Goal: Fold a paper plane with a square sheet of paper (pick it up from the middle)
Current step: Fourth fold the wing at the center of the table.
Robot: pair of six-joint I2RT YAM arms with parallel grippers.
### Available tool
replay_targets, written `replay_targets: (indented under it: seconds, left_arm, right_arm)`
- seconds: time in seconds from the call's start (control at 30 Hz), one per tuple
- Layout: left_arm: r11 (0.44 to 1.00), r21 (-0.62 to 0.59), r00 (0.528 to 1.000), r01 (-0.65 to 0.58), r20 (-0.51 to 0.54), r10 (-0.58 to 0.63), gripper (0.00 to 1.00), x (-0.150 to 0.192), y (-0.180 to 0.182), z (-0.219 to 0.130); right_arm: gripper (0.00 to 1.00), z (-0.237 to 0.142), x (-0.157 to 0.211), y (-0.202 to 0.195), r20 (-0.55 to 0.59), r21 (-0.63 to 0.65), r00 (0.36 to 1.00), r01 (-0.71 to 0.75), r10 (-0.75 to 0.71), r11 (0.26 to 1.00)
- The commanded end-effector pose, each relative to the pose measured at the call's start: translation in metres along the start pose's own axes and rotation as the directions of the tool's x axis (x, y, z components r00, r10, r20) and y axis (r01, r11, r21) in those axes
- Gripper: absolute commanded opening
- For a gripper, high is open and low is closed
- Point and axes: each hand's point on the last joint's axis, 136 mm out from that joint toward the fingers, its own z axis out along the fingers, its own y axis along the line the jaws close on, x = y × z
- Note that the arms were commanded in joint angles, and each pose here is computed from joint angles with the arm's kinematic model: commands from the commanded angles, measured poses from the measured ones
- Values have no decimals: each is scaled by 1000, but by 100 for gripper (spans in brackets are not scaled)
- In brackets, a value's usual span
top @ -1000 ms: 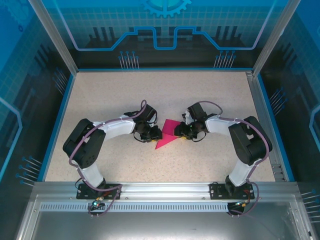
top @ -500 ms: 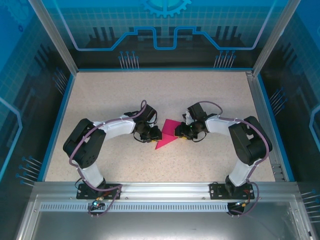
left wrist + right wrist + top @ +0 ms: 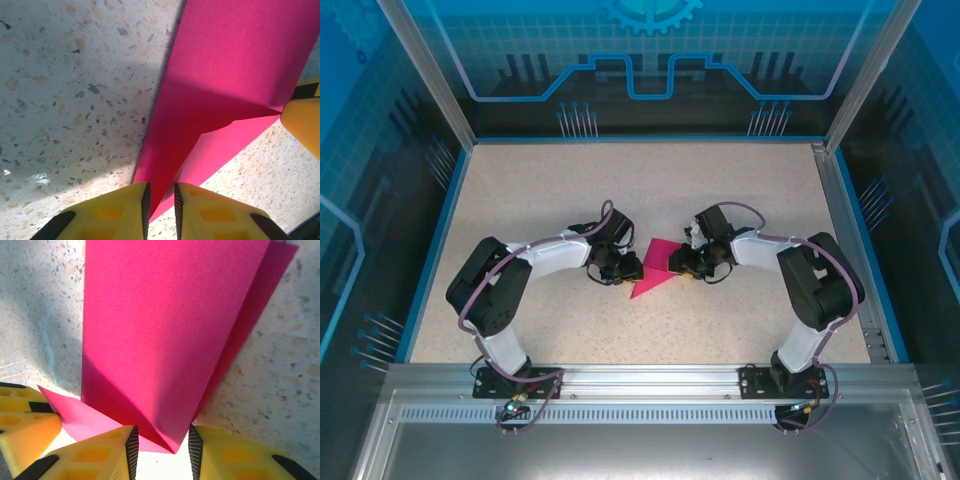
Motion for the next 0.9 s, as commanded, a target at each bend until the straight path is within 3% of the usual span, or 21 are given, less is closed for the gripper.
replay_targets:
  seconds: [0.0,0.2,0.4,0.87]
  left_arm:
    - [999,-27,1000,-17,-13,17,23,2,4,4]
    - [999,-27,1000,-17,-13,17,21,1,3,5]
    - [999,-25,1000,-19,-13,19,21,2,3,4]
    - [1000,-19,1000,-25,-9,24,21,0,-1,1]
  right_arm:
    - [33,-6,-8,25,19,-69,999,27,-26,997]
    - [28,-6,-8,26,25,-72,999,28,-27,997]
    - [34,-9,-4,8,28,39,1000,7,-8,999]
    - [36,-9,-7,15,40,81,998,40,-43,996]
